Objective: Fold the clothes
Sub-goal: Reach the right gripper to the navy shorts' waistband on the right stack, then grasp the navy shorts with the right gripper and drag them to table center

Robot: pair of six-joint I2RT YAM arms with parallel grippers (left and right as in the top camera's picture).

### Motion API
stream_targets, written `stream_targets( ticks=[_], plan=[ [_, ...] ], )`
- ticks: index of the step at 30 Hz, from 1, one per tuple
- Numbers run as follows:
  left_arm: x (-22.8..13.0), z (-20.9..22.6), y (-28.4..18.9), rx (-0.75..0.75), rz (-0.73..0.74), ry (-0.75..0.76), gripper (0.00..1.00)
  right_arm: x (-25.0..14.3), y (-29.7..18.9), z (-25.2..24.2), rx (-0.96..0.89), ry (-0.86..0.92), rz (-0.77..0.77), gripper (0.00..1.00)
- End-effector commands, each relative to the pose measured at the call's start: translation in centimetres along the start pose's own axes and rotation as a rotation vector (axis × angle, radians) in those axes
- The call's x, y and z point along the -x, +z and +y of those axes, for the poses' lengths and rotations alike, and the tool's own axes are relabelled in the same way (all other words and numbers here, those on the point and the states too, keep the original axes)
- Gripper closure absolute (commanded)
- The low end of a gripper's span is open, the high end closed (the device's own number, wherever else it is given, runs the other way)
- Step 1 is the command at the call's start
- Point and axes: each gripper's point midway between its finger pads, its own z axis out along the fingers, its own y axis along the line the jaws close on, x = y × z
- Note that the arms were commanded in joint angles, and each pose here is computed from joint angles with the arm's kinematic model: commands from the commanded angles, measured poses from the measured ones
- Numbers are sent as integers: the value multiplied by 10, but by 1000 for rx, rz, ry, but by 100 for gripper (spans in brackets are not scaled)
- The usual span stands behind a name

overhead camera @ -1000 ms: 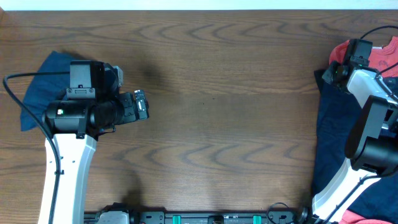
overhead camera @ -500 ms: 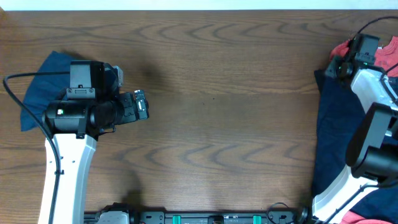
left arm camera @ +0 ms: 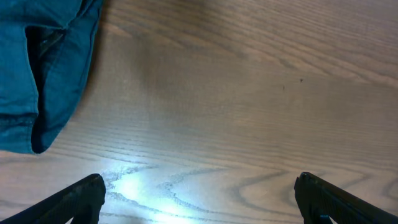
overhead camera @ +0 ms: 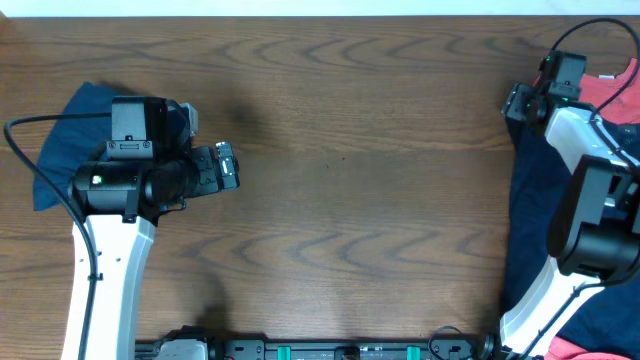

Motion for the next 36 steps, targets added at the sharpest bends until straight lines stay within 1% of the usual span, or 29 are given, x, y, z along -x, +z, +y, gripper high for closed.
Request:
stream_targets(
  ticks=[1, 5, 7, 9, 10, 11, 12, 13, 14, 19, 24, 26, 28, 31, 33, 34, 36],
  plan=[
    [6, -6, -5, -20, -25, 25, 2, -2, 8, -8, -70, -4, -3, 28],
    [7, -6, -5, -20, -28, 26, 2, -12, 16, -14, -110, 2, 22, 30],
    [7, -6, -5, -20, -28, 26, 2, -16, 19, -15, -117, 7, 35, 34],
    [7, -6, -5, -20, -28, 26, 2, -17, 19, -17, -124, 9, 37, 45],
    [7, -6, -5, -20, -28, 26, 2, -17, 19, -17, -128, 9, 35, 53],
    [7, -6, -5, -20, -28, 25, 2, -16, 18, -18, -132, 9, 33, 68],
    [7, -6, -5, -20, -28, 25, 2, -16, 17, -19, -138, 8, 34, 86],
    [7, -6, -5, -20, -28, 25, 2, -15, 15, -20, -140, 9, 33, 97],
    [7, -6, -5, -20, -27, 25, 2, -12, 13, -20, -139, 10, 28, 99],
    [6, -5, -5, -19, -24, 25, 2, 20, -19, -20, -124, 29, -55, 99],
    [6, -6, -5, -20, -26, 26, 2, 70, -76, -18, -88, 55, -207, 99],
    [7, -6, -6, -21, -31, 27, 2, 92, -105, -12, -40, 62, -283, 99],
    [9, -7, -8, -24, -45, 28, 2, 109, -135, 4, 64, 42, -349, 99],
    [15, -10, -18, -33, -86, 32, 2, 126, -195, 48, 312, -39, -442, 99],
    [19, -12, -27, -40, -117, 30, 2, 128, -230, 72, 420, -76, -485, 99],
    [21, -14, -34, -45, -141, 35, 2, 127, -254, 90, 491, -108, -512, 99],
    [26, -18, -51, -56, -193, 46, 2, 120, -289, 121, 595, -160, -541, 99]
  ],
)
